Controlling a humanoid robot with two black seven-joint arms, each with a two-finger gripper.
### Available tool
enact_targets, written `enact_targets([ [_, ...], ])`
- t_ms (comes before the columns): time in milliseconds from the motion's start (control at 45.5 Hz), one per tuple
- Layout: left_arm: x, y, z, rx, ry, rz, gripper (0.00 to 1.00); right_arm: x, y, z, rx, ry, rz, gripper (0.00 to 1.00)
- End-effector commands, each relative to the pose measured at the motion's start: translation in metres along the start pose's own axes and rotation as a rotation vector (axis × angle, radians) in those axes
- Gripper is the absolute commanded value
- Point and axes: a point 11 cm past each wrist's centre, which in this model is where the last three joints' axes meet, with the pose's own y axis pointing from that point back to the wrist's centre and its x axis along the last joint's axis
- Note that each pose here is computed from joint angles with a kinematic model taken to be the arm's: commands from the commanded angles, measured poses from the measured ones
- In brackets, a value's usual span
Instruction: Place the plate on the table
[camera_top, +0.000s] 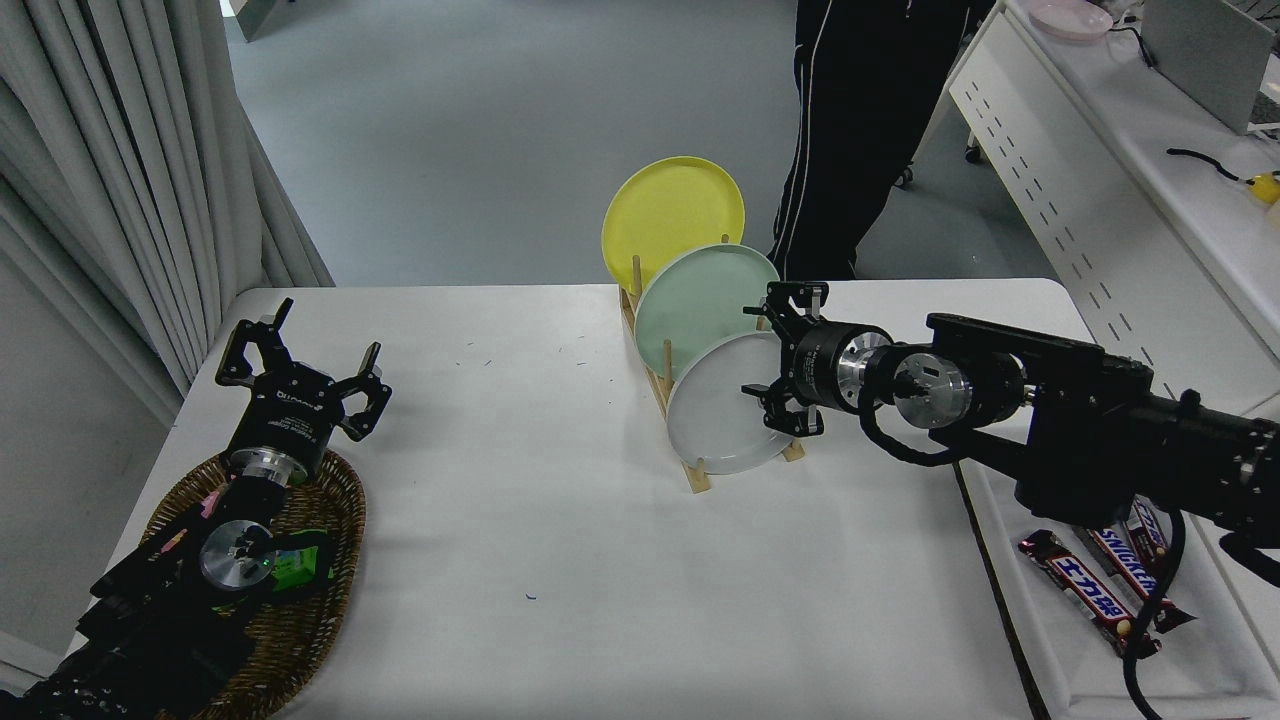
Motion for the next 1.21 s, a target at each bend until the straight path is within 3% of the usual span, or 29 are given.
enact_targets([
  [0, 0.000, 0.000, 0.000, 0.000, 0.000, 0.000, 1.00, -0.004, 0.000, -0.004, -0.004, 0.001, -0.008, 0.70],
  [462, 0.000, 0.000, 0.000, 0.000, 0.001, -0.001, 1.00, -0.006, 0.002, -0.012, -0.014, 0.004, -0.012, 0.45],
  [681, 0.000, 0.000, 0.000, 0.000, 0.001, 0.000, 1.00, -0.004, 0.002, -0.013, -0.013, 0.003, -0.005, 0.38],
  [1187, 0.000, 0.000, 0.001, -0.001, 0.000, 0.001, 1.00, -0.001, 0.002, -0.020, 0.001, 0.002, 0.011, 0.35],
])
